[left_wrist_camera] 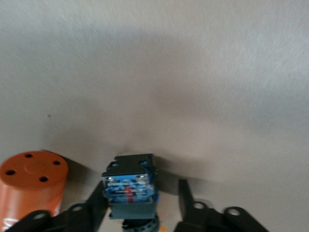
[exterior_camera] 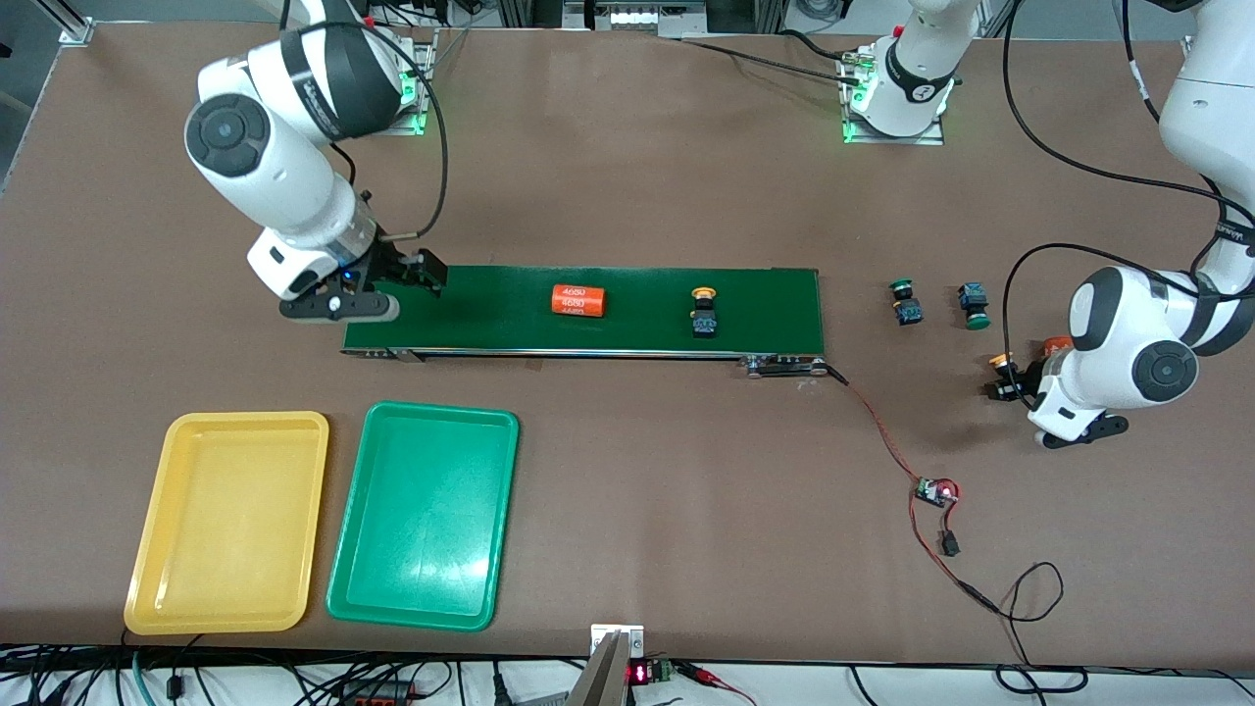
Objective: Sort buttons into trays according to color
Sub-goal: 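Grasp another button with the left gripper while the right gripper reaches the belt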
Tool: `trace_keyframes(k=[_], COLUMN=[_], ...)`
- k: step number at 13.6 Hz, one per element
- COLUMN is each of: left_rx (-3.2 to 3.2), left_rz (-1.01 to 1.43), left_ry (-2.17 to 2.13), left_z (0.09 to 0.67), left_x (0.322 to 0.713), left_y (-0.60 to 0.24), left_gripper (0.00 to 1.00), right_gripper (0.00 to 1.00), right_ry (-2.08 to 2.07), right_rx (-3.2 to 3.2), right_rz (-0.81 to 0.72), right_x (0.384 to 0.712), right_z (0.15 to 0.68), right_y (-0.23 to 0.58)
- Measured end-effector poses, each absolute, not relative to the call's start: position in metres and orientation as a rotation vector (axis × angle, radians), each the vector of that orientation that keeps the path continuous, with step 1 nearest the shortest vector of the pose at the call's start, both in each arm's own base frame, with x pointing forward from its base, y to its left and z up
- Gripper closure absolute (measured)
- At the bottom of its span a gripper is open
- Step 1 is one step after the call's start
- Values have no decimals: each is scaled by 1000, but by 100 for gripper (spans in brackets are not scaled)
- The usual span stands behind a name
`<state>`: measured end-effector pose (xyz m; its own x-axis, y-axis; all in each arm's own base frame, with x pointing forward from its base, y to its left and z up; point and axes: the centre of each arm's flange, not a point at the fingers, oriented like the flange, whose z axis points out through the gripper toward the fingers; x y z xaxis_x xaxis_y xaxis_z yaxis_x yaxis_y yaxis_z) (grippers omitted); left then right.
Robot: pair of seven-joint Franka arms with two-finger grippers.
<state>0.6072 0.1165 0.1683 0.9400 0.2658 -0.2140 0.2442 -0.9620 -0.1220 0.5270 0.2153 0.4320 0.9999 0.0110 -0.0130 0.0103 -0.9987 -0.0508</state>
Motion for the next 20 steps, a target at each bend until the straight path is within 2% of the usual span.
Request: trace_keyframes(k=[1, 2, 5, 7, 9, 12, 16, 20], left_rx=[-3004, -3004, -3013, -3021, -3028, -3040, -3064, -3086], left_rz=[350, 347, 336, 331, 352, 357, 344, 405], left_ry=[-391, -389, -361, -283, -146, 133, 263, 170], left_z=[169, 170, 185, 226, 275, 323, 324, 298], left_x=[607, 608, 615, 630, 636, 621, 586, 570], left_y=[115, 114, 101, 65, 6, -120, -256, -304], left_gripper=[55, 58, 58, 58, 58, 58, 58, 58], right_gripper=[0, 0, 0, 0, 0, 0, 0, 0], right_ry=[-20, -25, -18, -23, -55, -7, 124, 196], right_rx=[-3094, -3098, -3113, -3120, -3124, -3119, -3071, -3039], right_rz=[20, 18, 18, 12, -3, -48, -118, -123], right_x=[517, 508, 484, 473, 462, 447, 444, 441], right_z=[435, 437, 440, 442, 442, 439, 420, 388], right_y=[212, 207, 192, 191, 208, 246, 280, 312])
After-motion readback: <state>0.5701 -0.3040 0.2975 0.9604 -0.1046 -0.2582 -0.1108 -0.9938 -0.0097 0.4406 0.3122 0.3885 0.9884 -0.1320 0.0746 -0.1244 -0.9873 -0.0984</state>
